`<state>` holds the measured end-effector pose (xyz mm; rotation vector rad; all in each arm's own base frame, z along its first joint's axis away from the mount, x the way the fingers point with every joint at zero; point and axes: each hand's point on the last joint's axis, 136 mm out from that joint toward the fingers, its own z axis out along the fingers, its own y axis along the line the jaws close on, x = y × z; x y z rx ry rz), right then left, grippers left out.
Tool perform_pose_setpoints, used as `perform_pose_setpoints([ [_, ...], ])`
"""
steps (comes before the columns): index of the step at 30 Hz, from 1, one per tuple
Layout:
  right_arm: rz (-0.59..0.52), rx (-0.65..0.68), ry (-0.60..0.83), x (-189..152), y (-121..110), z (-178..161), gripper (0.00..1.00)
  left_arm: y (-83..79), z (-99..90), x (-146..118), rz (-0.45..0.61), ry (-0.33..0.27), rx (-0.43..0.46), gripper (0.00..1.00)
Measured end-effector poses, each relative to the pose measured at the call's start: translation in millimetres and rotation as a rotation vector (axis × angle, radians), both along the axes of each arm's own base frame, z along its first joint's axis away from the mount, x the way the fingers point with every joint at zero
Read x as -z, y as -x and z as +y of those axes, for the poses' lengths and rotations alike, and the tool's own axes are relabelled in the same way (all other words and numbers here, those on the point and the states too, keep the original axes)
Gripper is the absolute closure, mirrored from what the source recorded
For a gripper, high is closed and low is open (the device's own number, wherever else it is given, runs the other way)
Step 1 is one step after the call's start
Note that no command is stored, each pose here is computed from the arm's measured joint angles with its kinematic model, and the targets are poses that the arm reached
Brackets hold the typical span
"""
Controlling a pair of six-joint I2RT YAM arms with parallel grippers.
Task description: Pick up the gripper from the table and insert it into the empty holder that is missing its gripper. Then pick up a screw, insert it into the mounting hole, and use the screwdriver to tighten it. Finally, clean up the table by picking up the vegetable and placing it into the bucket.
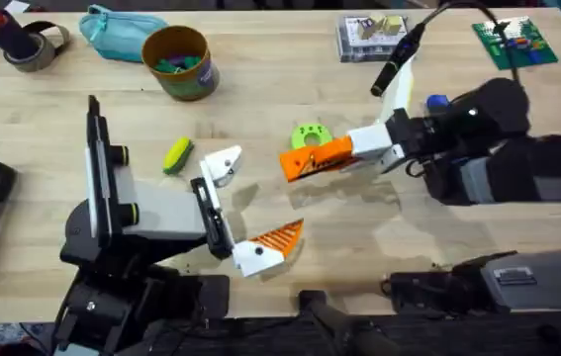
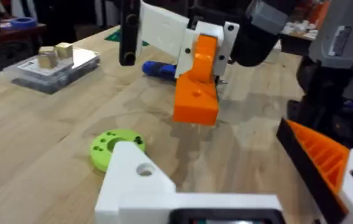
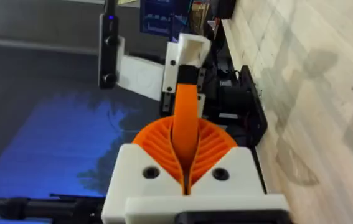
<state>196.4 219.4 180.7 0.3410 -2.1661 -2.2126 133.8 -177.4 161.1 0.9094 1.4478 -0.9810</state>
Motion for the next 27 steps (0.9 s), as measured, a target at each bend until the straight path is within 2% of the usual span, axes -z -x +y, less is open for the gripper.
perform_pose_setpoints([
  [7, -0.047, 0.054, -0.023, -10, 14, -4, 0.978, 9.5, -3.3, 1, 0.002, 0.000, 0.058, 0.013],
  [18, -0.010, 0.106, -0.022, -1, 18, -6, 0.978, 10.0, -3.5, 1, -0.016, -0.006, 0.062, 0.013],
  [20, 0.050, 0.110, -0.001, 9, 16, -4, 0.978, 10.1, -3.5, 1, -0.020, -0.007, 0.063, 0.013],
  [27, 0.029, 0.094, -0.004, 10, 22, 8, 0.978, 10.2, -3.5, 1, -0.021, -0.008, 0.064, 0.013],
])
